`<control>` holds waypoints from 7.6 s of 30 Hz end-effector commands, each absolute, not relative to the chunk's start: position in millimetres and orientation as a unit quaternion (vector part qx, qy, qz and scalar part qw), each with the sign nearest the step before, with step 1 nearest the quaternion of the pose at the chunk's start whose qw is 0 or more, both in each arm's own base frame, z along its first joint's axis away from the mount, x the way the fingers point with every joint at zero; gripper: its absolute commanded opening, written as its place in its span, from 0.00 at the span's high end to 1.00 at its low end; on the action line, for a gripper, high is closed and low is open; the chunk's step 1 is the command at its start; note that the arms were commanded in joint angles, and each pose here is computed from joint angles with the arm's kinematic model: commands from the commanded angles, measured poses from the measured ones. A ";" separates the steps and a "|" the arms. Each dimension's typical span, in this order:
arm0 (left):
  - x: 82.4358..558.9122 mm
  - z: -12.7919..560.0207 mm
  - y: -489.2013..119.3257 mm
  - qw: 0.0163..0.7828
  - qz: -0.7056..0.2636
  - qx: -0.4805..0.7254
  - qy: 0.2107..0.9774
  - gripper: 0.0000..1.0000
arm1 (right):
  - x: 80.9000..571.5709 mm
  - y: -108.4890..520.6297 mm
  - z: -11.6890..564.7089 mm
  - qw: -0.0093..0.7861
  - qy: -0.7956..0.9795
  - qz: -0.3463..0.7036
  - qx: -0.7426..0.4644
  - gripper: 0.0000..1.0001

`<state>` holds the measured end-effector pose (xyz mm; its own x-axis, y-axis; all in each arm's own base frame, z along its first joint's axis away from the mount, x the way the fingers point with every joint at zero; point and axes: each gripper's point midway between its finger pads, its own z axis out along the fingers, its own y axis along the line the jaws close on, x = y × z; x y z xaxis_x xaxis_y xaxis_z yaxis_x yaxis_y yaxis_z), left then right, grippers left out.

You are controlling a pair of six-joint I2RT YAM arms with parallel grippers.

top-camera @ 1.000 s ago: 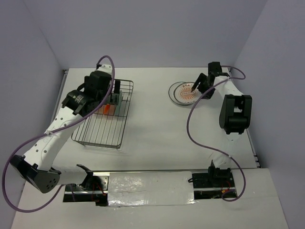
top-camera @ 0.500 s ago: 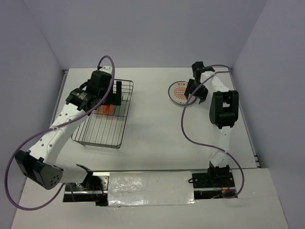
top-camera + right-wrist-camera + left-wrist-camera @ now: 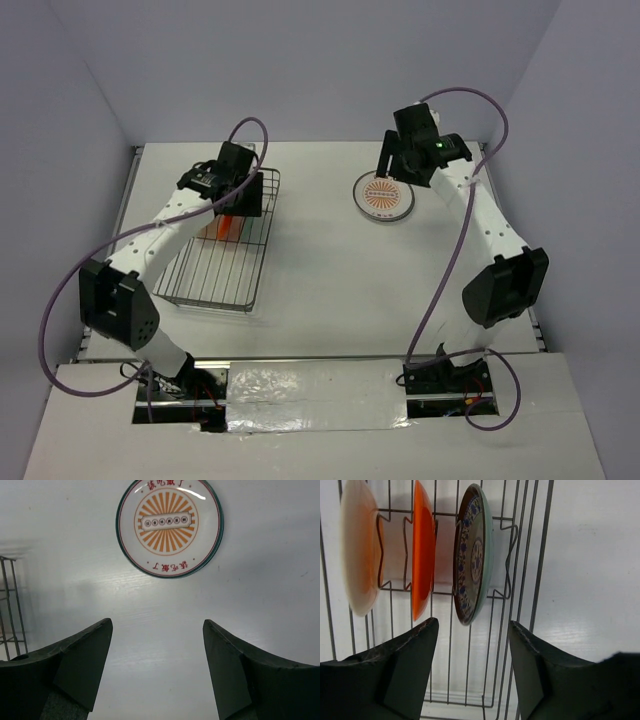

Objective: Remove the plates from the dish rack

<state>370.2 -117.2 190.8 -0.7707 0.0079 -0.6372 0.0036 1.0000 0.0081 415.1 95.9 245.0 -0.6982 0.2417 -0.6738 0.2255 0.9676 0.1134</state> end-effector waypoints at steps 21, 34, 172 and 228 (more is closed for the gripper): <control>420.4 163.3 -128.7 0.330 -0.055 0.025 0.942 0.92 | 370.6 103.5 268.3 0.372 0.923 0.019 0.099 0.20; 407.4 284.9 -161.3 0.415 -0.112 0.203 0.880 1.00 | 367.5 165.6 355.4 0.379 0.887 0.239 0.110 0.06; 298.2 223.8 -59.5 0.366 -0.015 0.012 0.930 0.00 | 493.1 -2.2 54.8 0.250 0.939 0.061 0.227 0.76; 288.2 212.5 -59.8 0.360 -0.027 0.023 0.932 0.01 | 478.9 22.1 82.5 0.264 0.922 0.162 0.233 0.59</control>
